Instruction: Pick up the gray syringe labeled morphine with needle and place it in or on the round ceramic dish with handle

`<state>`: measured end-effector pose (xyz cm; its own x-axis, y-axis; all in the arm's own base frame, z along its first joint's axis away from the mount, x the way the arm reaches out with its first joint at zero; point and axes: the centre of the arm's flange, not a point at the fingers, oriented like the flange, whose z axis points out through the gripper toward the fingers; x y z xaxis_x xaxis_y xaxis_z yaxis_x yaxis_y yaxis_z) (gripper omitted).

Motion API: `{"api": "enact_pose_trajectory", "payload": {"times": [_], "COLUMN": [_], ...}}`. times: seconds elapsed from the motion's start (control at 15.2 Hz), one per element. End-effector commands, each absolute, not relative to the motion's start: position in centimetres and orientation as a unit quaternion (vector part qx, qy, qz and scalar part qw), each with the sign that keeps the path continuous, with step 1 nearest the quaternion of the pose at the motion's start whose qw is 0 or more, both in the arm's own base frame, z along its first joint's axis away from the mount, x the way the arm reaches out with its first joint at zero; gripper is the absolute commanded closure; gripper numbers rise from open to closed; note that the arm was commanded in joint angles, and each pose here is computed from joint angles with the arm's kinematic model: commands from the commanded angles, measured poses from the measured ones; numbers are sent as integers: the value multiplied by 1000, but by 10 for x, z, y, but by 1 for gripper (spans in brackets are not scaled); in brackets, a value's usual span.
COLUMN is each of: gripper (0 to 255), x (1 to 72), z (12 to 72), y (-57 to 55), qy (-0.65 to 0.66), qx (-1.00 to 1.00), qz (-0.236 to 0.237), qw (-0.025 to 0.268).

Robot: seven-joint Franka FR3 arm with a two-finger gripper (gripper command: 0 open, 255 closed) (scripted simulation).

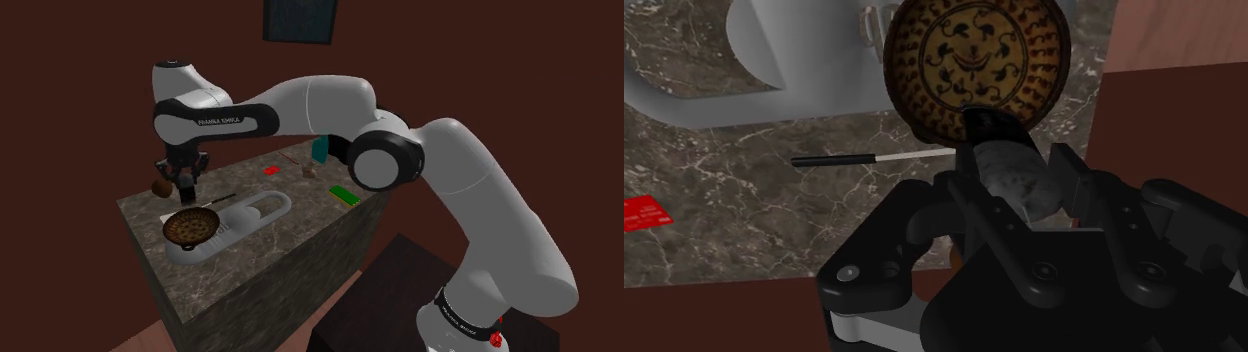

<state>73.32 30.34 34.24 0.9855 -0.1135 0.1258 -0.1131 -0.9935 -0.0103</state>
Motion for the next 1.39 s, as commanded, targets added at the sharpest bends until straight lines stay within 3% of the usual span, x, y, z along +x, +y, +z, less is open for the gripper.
{"api": "enact_pose_trajectory", "payload": {"times": [0.0, 0.86, 1.32], "gripper": [255, 255, 255], "x": [734, 734, 734], "z": [332, 265, 265], "y": [305, 305, 305], "qy": [57, 57, 57], "qx": [-996, -996, -996], "qz": [-64, -64, -64], "qw": [2, 2, 2]}}
